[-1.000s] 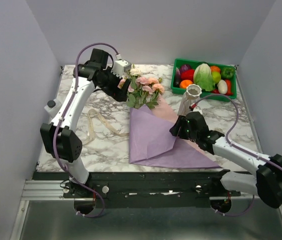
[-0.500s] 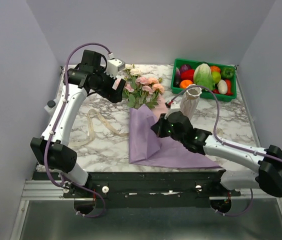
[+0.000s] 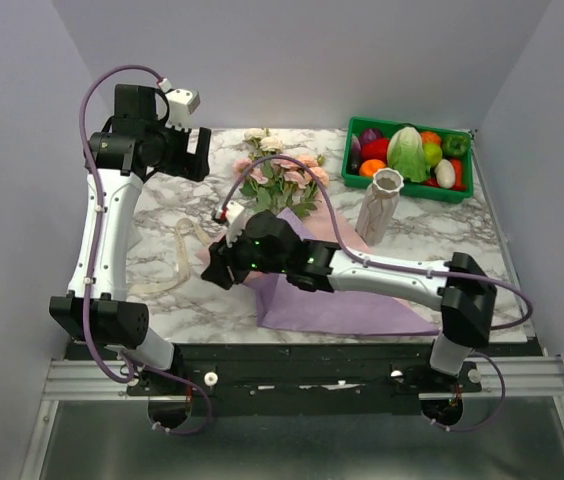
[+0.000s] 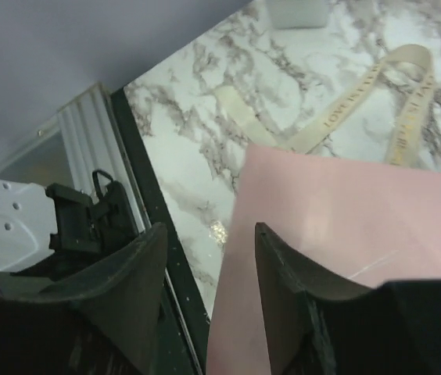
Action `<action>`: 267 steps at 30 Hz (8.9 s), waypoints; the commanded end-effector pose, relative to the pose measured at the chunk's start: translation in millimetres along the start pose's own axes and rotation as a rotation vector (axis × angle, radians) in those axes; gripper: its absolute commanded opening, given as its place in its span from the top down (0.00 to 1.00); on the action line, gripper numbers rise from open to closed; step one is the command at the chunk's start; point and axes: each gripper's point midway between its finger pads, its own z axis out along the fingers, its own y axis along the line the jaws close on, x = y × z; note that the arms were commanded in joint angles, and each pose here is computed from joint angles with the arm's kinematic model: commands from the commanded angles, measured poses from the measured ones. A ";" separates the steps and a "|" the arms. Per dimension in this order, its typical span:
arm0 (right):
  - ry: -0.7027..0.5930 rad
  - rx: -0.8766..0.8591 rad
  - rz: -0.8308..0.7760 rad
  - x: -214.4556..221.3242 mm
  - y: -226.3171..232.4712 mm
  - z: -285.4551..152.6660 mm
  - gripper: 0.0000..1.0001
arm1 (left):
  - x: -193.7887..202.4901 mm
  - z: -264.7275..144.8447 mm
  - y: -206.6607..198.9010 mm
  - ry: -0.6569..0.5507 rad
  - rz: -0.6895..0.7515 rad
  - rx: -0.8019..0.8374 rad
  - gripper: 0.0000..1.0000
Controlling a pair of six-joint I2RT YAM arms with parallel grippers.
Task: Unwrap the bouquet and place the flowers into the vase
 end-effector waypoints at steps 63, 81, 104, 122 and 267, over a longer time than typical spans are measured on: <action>-0.553 0.682 0.131 -69.1 -125.4 -307.9 0.79 | 136.0 116.4 -157.3 0.413 0.172 0.641 1.00; -0.408 0.692 0.124 -59.8 -145.8 -258.5 0.82 | 222.5 -109.0 -236.3 0.301 0.764 1.249 0.99; 0.232 0.139 0.159 128.1 -25.7 -191.2 0.96 | 140.3 -195.1 -243.3 -0.164 1.038 1.089 0.25; 0.060 0.664 0.080 32.3 -113.1 -200.8 0.32 | 68.5 -7.9 -150.8 0.008 0.288 0.532 0.01; -0.806 1.383 -0.227 -65.6 -251.1 -333.5 0.26 | 123.3 40.4 -73.8 0.131 0.142 0.206 0.01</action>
